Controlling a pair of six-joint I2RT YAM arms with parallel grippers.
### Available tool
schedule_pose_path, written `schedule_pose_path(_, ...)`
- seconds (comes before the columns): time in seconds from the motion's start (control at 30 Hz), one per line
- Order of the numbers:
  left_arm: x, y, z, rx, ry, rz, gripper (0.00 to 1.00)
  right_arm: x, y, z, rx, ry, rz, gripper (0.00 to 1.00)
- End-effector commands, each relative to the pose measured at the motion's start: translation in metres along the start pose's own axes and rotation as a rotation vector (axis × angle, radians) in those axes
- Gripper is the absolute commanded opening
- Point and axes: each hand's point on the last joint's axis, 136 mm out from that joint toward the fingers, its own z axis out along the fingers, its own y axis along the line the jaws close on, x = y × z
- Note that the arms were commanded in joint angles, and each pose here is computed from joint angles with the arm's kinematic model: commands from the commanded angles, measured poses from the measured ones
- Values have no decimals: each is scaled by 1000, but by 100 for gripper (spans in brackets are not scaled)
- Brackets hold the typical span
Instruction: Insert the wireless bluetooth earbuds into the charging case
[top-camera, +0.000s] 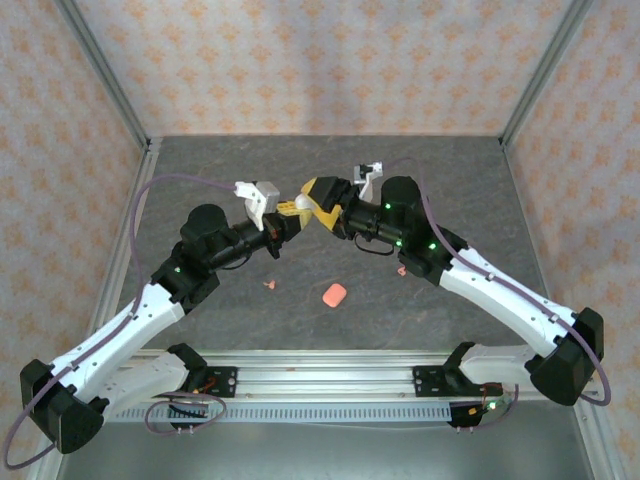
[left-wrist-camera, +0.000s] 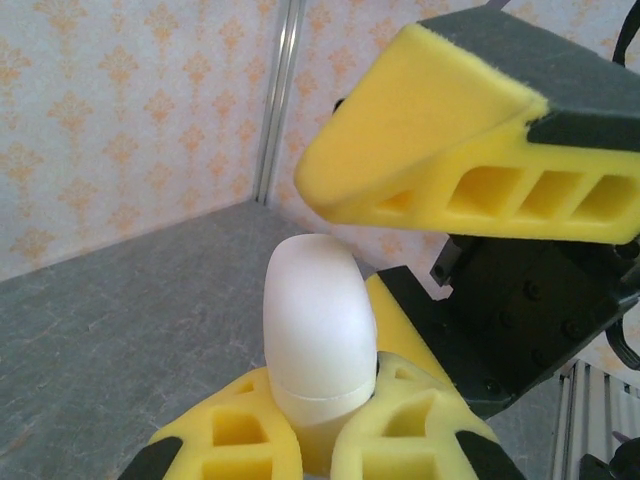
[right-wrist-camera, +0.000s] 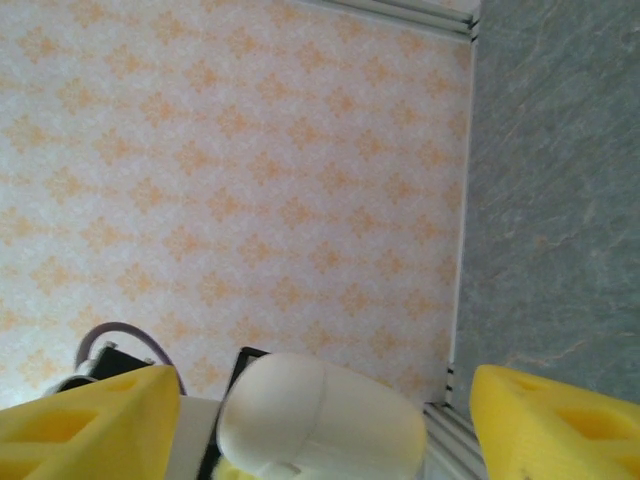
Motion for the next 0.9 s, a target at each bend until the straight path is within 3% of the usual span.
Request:
schedule_pose_path(0.0,-4,5,-3,-33,-28,25,0,-6,3,-21,31,-67,-64,80)
schedule_pose_path(0.2,16,21,-5,-112,50,10,0,-29,-28,-53,208,-199,-109,81)
schedule_pose_path(0.4,71,68,-3,-210,230,-174,0,-43,-83,-81,402,-252,-83,81)
schedule_pose_path(0.53,107,96,4,-241,319,-282,0,-30,-127,-81,551,-156,-95,80)
schedule_pose_path(0.73,154,110,33,-173,452,-370,0,9,-189,-63,712,114,-91,74)
schedule_pose_path(0.87,183,128,51,-172,518,-435,0,26,-221,-64,829,223,-180,73)
